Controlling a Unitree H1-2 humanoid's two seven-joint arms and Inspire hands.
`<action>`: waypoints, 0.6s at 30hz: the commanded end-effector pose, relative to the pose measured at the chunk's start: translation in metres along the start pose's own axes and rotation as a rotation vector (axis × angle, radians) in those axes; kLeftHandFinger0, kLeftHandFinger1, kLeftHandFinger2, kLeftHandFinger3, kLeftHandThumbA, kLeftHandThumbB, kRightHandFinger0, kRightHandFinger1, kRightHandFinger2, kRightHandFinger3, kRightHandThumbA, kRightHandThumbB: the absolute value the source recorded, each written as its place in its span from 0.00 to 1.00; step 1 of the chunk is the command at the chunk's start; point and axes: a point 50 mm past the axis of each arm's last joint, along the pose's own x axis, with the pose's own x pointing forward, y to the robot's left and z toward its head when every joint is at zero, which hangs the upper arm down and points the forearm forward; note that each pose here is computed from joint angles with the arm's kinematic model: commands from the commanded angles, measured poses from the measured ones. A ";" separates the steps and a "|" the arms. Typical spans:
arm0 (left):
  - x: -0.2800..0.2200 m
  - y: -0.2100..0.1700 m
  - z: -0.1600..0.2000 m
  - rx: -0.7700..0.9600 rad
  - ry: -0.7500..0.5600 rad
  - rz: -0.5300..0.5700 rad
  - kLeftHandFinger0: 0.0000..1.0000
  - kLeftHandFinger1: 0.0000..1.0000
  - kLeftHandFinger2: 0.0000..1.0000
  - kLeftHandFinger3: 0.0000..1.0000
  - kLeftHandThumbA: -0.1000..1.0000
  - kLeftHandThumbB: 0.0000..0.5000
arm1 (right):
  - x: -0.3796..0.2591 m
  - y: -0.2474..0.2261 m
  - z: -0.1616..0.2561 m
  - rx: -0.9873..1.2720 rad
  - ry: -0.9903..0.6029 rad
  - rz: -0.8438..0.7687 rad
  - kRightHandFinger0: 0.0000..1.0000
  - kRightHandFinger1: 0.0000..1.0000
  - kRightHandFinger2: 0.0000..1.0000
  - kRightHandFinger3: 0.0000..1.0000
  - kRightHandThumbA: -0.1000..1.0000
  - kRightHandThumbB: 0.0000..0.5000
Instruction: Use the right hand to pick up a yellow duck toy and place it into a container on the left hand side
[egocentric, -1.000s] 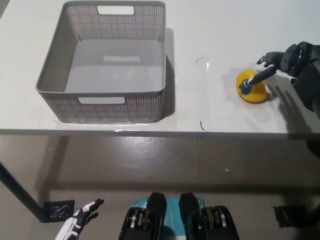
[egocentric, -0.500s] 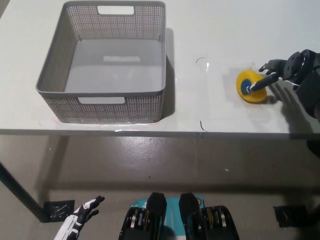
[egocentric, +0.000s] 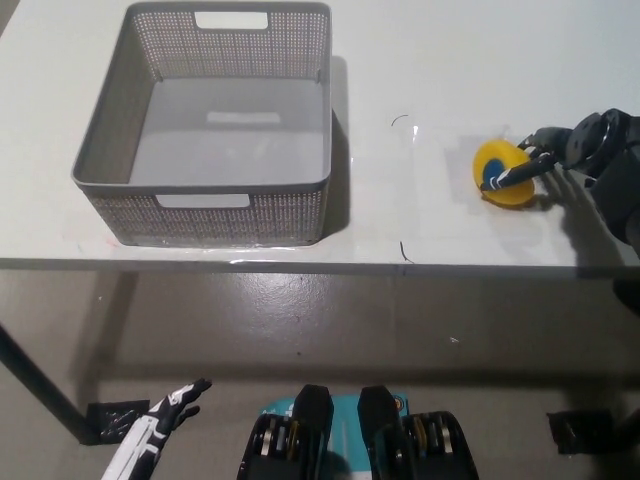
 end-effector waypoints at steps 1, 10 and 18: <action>0.003 0.006 0.010 0.024 -0.041 -0.022 1.00 1.00 1.00 1.00 1.00 0.51 | -0.009 -0.022 0.015 0.011 -0.056 -0.095 1.00 1.00 1.00 1.00 0.88 0.96; 0.006 0.006 0.011 0.023 -0.046 -0.035 1.00 1.00 1.00 1.00 1.00 0.52 | -0.002 -0.009 0.013 0.076 -0.103 -0.170 1.00 1.00 1.00 1.00 0.78 0.90; 0.009 0.008 0.015 0.032 -0.053 -0.037 1.00 1.00 1.00 1.00 1.00 0.51 | 0.002 -0.003 0.003 0.120 -0.143 -0.369 0.69 0.76 0.82 0.79 0.14 0.54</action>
